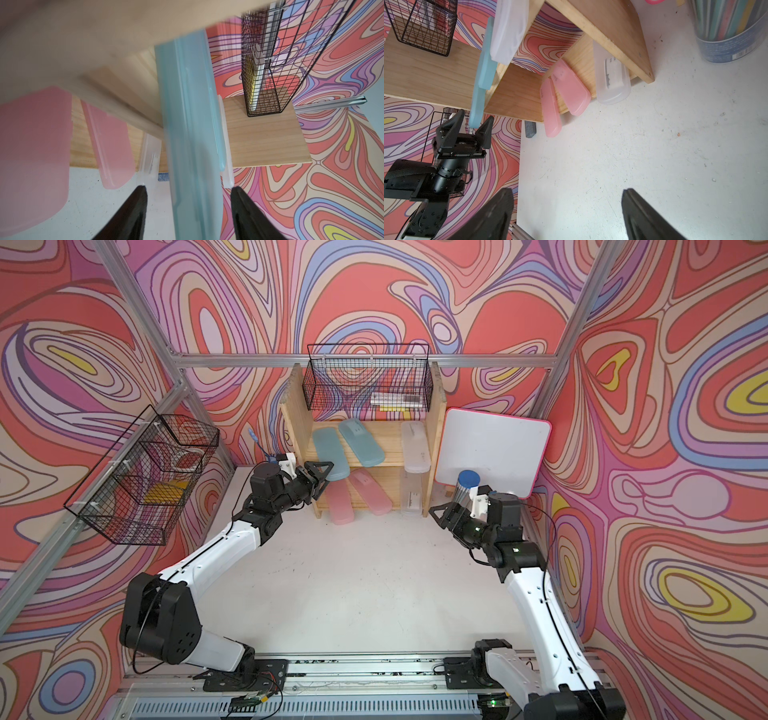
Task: Remove the pencil cases from the shelf
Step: Pick up the pencil case from the shelf.
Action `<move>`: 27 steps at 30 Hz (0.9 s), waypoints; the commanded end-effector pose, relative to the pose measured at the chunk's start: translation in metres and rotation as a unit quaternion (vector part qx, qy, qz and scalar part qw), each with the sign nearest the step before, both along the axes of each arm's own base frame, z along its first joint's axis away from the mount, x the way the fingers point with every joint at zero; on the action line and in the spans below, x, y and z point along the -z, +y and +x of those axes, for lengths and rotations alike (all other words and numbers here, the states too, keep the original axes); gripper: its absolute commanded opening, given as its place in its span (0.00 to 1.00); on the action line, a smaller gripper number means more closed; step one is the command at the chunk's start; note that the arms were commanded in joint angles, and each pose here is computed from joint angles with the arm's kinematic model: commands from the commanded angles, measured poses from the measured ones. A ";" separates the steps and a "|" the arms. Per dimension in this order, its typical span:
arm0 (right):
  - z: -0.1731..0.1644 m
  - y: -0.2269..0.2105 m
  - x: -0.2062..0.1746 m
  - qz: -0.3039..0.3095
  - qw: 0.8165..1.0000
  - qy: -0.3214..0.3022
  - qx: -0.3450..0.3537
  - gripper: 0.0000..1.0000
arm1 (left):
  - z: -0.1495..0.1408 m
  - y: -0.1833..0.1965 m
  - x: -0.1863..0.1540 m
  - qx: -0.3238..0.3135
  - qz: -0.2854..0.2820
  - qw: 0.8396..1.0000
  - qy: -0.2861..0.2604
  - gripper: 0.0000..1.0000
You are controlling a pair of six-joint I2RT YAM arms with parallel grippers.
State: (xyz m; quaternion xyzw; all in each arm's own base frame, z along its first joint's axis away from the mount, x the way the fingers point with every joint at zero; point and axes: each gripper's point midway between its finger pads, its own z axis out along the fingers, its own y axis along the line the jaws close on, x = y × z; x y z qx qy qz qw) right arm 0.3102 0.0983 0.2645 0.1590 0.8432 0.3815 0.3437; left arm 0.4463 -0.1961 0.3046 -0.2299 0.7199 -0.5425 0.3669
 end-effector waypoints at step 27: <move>-0.003 0.014 -0.034 0.023 0.998 -0.045 -0.033 0.81 | -0.038 -0.013 -0.029 0.066 -0.025 0.996 -0.050 0.05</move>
